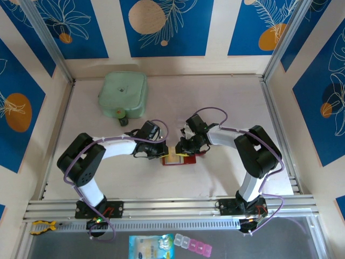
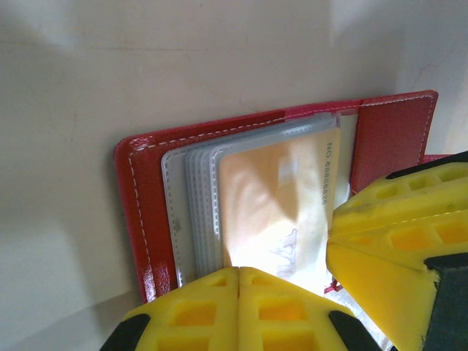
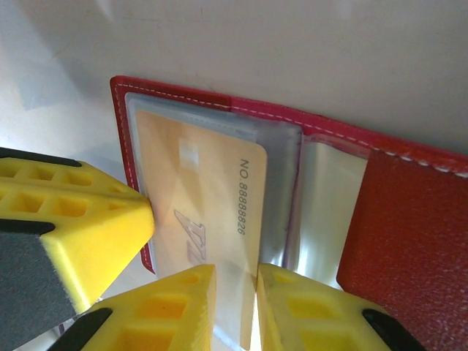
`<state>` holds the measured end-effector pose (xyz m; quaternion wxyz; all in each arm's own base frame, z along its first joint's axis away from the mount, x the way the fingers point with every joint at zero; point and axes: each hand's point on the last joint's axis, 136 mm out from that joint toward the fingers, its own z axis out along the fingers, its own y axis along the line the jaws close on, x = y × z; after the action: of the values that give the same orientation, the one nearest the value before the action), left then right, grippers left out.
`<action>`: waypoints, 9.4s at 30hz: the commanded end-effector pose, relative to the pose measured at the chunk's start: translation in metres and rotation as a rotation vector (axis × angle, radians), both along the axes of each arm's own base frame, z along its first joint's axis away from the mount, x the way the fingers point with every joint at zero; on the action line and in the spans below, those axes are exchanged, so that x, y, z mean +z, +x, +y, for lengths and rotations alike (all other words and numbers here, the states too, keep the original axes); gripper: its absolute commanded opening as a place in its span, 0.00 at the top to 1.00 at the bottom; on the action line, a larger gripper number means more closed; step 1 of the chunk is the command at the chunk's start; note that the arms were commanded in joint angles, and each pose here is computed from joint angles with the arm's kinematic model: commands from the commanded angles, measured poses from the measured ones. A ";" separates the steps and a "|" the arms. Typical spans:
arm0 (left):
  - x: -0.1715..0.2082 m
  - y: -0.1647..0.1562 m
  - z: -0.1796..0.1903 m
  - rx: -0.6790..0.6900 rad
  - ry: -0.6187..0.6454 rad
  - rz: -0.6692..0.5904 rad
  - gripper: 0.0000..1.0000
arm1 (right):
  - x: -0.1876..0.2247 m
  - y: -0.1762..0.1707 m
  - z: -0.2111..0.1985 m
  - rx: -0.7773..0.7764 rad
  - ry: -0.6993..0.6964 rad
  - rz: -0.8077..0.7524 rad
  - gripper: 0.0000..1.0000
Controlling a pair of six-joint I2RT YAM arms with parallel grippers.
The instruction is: Take the credit cards out of the card holder
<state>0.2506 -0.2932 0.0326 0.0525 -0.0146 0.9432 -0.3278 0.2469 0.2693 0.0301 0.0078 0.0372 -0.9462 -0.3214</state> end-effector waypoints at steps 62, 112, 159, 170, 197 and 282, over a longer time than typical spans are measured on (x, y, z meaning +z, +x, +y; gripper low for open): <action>0.018 0.001 -0.002 -0.014 0.004 -0.027 0.91 | 0.020 0.002 -0.010 0.020 -0.062 -0.082 0.74; -0.013 -0.014 -0.003 -0.059 0.090 0.058 0.95 | 0.002 -0.003 -0.014 -0.062 0.161 0.046 0.91; 0.047 0.011 0.021 0.047 -0.086 -0.153 0.79 | 0.080 0.070 -0.065 0.714 -0.269 -0.555 1.00; 0.051 0.007 0.042 0.092 -0.057 -0.169 0.79 | 0.105 0.123 -0.063 0.950 -0.286 -0.664 1.00; 0.065 0.001 0.083 0.145 0.024 -0.165 0.79 | 0.068 0.168 -0.053 1.101 -0.128 -0.607 1.00; 0.049 0.010 0.027 0.069 -0.095 -0.138 0.79 | 0.021 0.147 -0.087 -0.102 -0.227 -0.333 0.98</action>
<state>0.2580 -0.2564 0.0744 0.1266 -0.0340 0.9249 -0.3568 0.3843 0.1853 0.0497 -0.1499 0.0470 -0.9643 -0.2130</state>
